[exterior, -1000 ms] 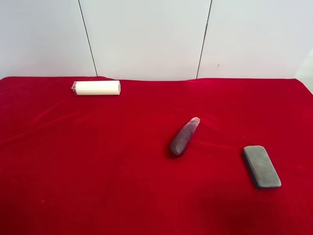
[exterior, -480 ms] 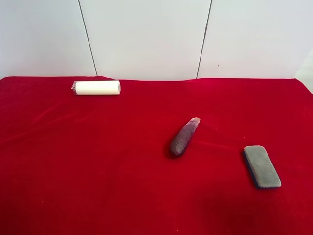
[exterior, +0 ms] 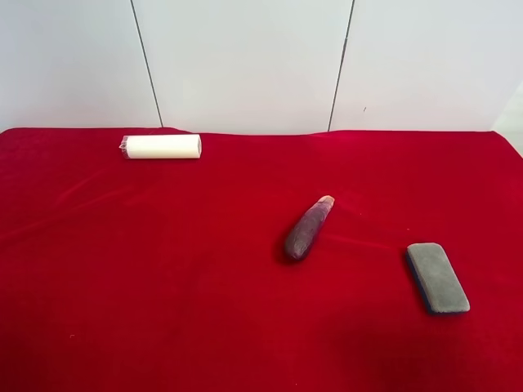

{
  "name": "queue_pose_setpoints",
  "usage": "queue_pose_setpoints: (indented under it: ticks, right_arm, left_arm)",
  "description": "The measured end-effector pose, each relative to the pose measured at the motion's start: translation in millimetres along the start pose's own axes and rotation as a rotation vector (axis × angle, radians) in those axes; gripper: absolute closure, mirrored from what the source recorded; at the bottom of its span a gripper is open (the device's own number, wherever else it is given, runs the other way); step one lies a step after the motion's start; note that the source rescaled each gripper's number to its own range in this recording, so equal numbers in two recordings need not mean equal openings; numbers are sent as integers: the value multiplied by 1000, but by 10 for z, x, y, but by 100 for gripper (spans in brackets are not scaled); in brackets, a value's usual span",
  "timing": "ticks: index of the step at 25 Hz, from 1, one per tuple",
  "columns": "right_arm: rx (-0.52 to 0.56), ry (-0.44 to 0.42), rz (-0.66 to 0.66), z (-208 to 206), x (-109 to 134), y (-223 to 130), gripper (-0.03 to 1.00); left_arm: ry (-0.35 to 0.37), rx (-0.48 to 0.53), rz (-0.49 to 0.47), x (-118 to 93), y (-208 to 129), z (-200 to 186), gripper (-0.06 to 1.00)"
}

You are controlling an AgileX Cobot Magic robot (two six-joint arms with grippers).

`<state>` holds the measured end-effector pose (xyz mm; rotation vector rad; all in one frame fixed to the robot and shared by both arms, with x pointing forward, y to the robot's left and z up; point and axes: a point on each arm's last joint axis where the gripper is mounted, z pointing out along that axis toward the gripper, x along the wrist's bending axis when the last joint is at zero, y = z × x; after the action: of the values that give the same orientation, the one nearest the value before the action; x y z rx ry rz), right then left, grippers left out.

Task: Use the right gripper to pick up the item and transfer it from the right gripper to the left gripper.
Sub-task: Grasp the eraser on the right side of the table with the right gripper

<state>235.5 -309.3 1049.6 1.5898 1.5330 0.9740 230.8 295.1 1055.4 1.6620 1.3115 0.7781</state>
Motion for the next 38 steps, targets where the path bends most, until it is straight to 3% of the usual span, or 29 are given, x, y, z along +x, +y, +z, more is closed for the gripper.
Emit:
queue_pose_setpoints:
  ticks: [6, 14, 23, 38]
  right_arm:
    - [69, -7, -7, 85, 14, 38, -3]
    - [444, -36, -8, 544, 106, 243, -3]
    - [746, -172, 3, 1076, 103, 266, -3]
    - [863, -172, -47, 1775, 175, 161, -3]
  left_arm:
    - [0, 0, 0, 0, 0, 0, 25]
    - [-1, 0, 0, -1, 0, 0, 25]
    - [-1, 0, 0, -1, 0, 0, 25]
    - [-1, 0, 0, -1, 0, 0, 25]
